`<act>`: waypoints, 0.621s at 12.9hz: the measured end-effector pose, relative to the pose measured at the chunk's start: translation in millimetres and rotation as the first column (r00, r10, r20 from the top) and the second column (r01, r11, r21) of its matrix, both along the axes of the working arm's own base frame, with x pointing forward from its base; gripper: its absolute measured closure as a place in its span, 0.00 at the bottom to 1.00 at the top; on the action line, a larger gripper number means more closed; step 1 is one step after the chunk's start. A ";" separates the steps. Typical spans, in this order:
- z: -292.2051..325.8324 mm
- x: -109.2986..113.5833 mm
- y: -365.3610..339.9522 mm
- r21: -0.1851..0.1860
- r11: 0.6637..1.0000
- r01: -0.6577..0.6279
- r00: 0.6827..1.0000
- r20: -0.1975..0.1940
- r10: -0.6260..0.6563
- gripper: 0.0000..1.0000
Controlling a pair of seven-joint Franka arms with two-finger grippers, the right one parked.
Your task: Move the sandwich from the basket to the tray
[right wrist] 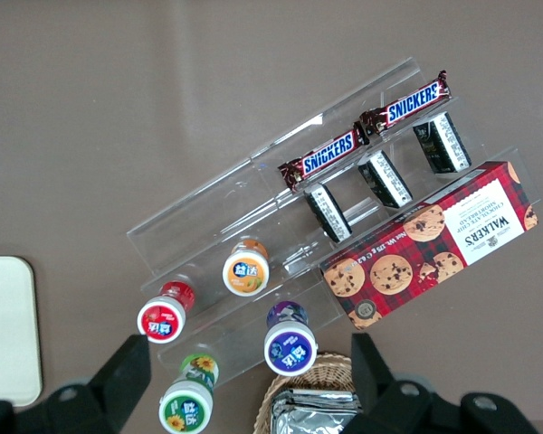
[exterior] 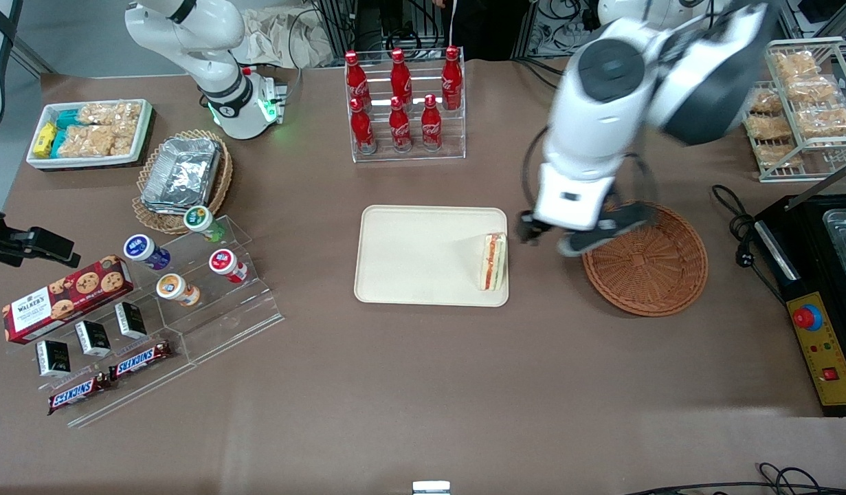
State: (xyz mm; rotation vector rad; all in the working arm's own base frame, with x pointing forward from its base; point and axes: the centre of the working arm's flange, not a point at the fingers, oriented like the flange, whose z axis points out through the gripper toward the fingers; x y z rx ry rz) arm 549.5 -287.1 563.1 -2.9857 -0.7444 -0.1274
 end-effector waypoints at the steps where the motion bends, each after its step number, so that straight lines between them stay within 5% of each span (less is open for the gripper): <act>1: 10.7 -0.4 17.3 0.015 1.000 -0.019 1.000 -0.008 0.019 0.00; 5: 56.5 -6.9 99.0 0.018 0.990 0.142 0.988 -0.057 -0.141 0.00; 8: 87.6 -20.9 188.3 0.002 0.938 0.347 0.933 -0.101 -0.345 0.00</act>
